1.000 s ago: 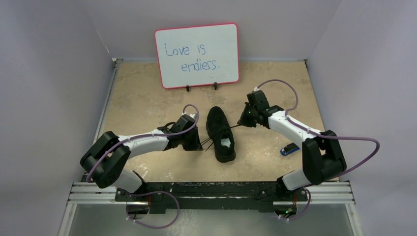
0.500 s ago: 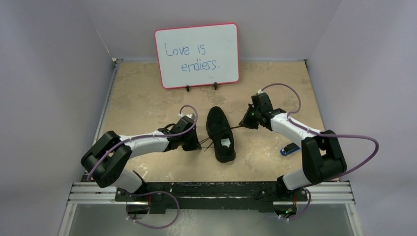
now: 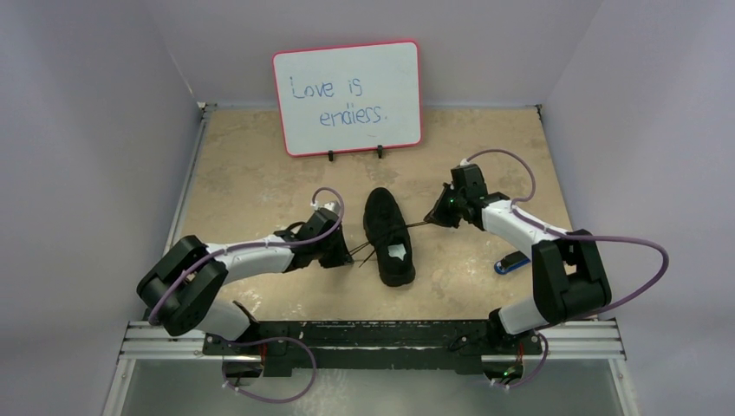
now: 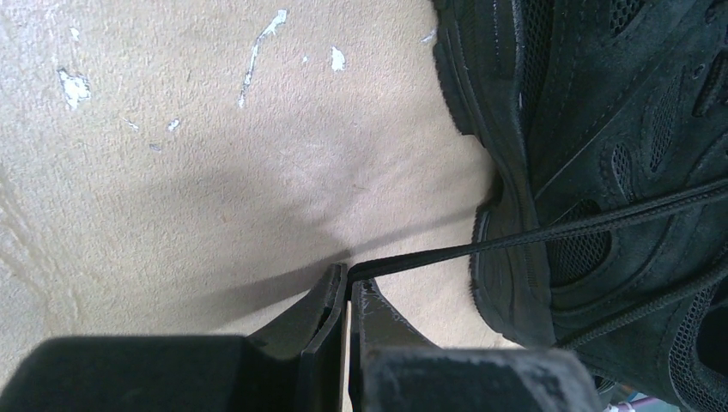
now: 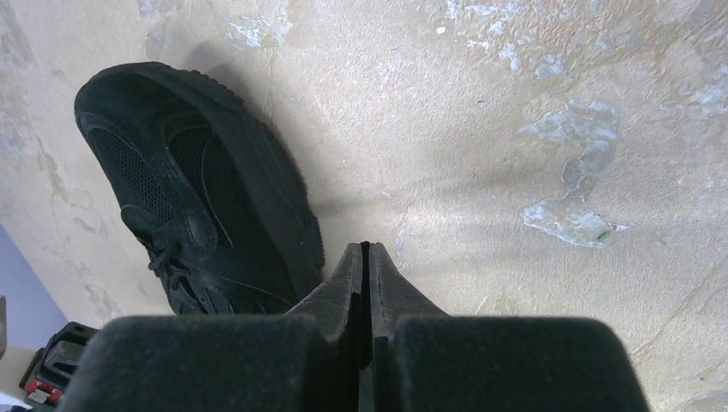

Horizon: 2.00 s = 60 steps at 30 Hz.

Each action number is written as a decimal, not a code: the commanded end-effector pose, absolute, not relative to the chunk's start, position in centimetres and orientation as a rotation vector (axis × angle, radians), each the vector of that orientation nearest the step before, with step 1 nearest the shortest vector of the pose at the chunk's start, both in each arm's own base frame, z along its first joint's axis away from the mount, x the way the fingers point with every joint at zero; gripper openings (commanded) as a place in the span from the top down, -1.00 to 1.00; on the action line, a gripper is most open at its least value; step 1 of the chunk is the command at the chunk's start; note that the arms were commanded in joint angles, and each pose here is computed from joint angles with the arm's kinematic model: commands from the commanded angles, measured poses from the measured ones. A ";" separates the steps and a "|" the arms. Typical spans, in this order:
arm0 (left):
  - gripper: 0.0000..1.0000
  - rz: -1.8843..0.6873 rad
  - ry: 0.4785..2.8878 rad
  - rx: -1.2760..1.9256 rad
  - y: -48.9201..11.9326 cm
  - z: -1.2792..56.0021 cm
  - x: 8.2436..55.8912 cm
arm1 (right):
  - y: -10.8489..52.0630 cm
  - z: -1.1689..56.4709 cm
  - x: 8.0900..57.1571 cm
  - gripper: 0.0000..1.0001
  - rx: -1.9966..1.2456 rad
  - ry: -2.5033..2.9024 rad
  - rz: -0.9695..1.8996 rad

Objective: Tie the shoes

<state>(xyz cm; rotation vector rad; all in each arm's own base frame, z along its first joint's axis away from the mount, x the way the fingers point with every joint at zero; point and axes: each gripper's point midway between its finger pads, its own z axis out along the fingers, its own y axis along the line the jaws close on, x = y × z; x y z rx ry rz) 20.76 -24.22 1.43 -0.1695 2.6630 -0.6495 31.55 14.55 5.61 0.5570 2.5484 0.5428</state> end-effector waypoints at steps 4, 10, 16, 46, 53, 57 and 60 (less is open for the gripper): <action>1.00 -0.428 2.763 -0.132 -20.1 -0.4 18.5 | 12.2 8.4 34.5 1.00 0.449 2.417 0.450; 0.06 -0.392 2.622 -0.078 -20.4 5.5 21.8 | 14.0 12.4 33.7 0.16 0.231 2.420 0.564; -0.27 -0.279 2.525 0.027 -19.0 10.9 23.5 | 14.0 13.9 30.5 -0.39 0.084 2.494 0.584; -0.47 -0.336 1.600 -0.255 -14.0 49.3 26.9 | 6.0 46.3 22.8 -0.98 0.113 1.823 0.340; -0.38 -0.333 1.453 -0.390 -8.1 53.4 23.8 | 2.9 51.2 20.8 -0.98 0.229 1.702 0.252; -0.36 -0.321 1.455 -0.377 -7.9 53.5 23.7 | 2.2 50.4 21.0 -0.98 0.270 1.712 0.214; -0.35 -0.318 1.469 -0.359 -8.3 53.4 24.0 | 2.3 49.6 21.5 -0.98 0.291 1.735 0.220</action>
